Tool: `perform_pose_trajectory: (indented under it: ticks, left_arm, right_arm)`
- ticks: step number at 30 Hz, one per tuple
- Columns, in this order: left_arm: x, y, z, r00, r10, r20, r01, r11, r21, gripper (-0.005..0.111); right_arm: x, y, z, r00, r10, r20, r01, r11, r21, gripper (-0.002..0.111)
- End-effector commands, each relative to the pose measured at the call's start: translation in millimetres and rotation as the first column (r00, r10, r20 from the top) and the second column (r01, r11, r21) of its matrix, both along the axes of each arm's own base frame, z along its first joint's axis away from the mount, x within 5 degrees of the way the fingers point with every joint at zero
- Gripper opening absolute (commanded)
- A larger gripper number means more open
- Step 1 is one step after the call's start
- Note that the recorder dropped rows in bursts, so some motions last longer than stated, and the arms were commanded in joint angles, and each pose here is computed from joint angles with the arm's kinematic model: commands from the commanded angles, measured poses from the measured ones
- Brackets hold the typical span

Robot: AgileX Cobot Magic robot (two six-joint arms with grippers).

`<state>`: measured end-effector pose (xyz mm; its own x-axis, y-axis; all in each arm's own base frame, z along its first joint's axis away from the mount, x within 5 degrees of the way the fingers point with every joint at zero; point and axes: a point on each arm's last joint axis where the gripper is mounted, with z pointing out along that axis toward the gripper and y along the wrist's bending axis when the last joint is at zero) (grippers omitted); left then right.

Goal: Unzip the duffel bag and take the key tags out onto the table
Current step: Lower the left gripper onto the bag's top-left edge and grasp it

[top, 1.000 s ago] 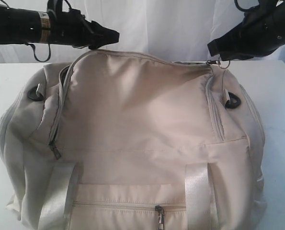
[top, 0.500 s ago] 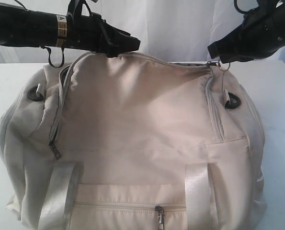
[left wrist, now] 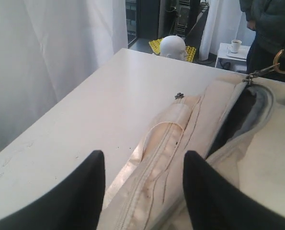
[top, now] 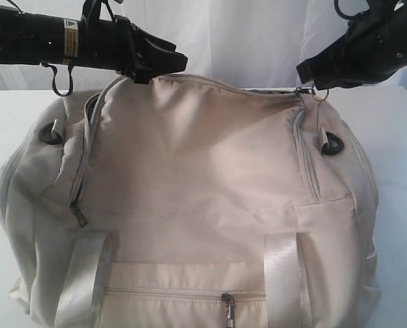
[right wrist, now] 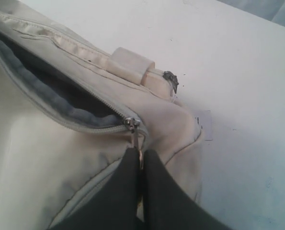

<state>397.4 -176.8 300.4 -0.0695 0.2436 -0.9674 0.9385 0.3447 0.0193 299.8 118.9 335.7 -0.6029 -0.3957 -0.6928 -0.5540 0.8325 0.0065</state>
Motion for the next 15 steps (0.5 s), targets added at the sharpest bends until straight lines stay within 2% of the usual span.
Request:
perform_pose_trajectory:
  ticks: [1,8,15]
  left_arm:
    - [-2,4,1,1.0,-0.013,0.007,0.013,1.0,0.001,0.054]
    - [-5,7,-22,0.999,0.02,-0.037,-0.019,0.999,0.041,0.054]
    - [-7,7,-26,0.999,0.003,-0.033,-0.001,0.999,0.048,0.052]
  right_arm:
    - [0,-3,3,1.0,-0.005,0.026,0.005,1.0,0.005,0.0]
    - [0,-3,4,0.999,-0.007,0.032,0.007,1.0,0.007,0.0]
    - [1,-3,4,0.999,-0.009,0.04,0.009,1.0,0.009,0.0]
